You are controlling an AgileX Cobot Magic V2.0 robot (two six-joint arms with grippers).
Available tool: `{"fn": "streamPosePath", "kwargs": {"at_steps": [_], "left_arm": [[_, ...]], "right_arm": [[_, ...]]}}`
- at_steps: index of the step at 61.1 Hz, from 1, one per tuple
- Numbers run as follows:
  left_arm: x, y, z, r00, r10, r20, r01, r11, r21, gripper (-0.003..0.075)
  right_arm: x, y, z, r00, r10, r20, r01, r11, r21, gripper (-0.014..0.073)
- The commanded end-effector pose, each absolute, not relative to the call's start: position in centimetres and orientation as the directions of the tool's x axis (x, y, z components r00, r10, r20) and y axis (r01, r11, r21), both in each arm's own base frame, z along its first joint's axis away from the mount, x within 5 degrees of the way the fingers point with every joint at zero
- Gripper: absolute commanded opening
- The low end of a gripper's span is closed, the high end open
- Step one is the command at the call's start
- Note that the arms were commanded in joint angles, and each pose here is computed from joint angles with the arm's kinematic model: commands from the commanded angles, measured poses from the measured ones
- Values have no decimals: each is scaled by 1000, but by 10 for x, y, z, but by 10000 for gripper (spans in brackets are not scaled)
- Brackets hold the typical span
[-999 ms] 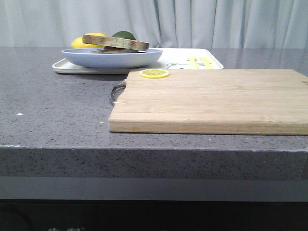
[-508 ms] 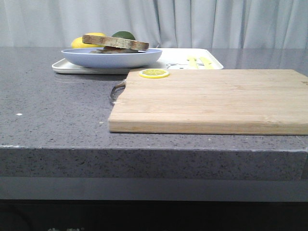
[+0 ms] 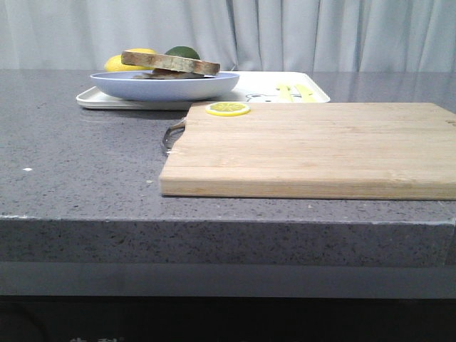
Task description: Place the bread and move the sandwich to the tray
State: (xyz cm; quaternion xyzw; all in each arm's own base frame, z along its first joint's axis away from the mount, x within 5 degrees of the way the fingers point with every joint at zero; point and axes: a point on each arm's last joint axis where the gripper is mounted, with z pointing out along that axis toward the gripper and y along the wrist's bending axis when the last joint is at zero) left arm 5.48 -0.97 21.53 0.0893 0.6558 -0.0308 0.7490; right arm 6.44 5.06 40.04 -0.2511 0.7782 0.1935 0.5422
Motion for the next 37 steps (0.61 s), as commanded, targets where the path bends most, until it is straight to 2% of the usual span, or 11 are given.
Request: {"fn": "streamPosePath", "kwargs": {"at_steps": [1, 37], "left_arm": [[52, -8, 221, 211, 34, -977, 152, 986, 67, -20], [53, -9, 219, 178, 21, -984, 159, 986, 50, -20]], "right_arm": [[66, 51, 413, -225, -127, -966, -591, 806, 31, -69], [66, 51, 413, -226, -128, -966, -592, 806, 31, -69]]}}
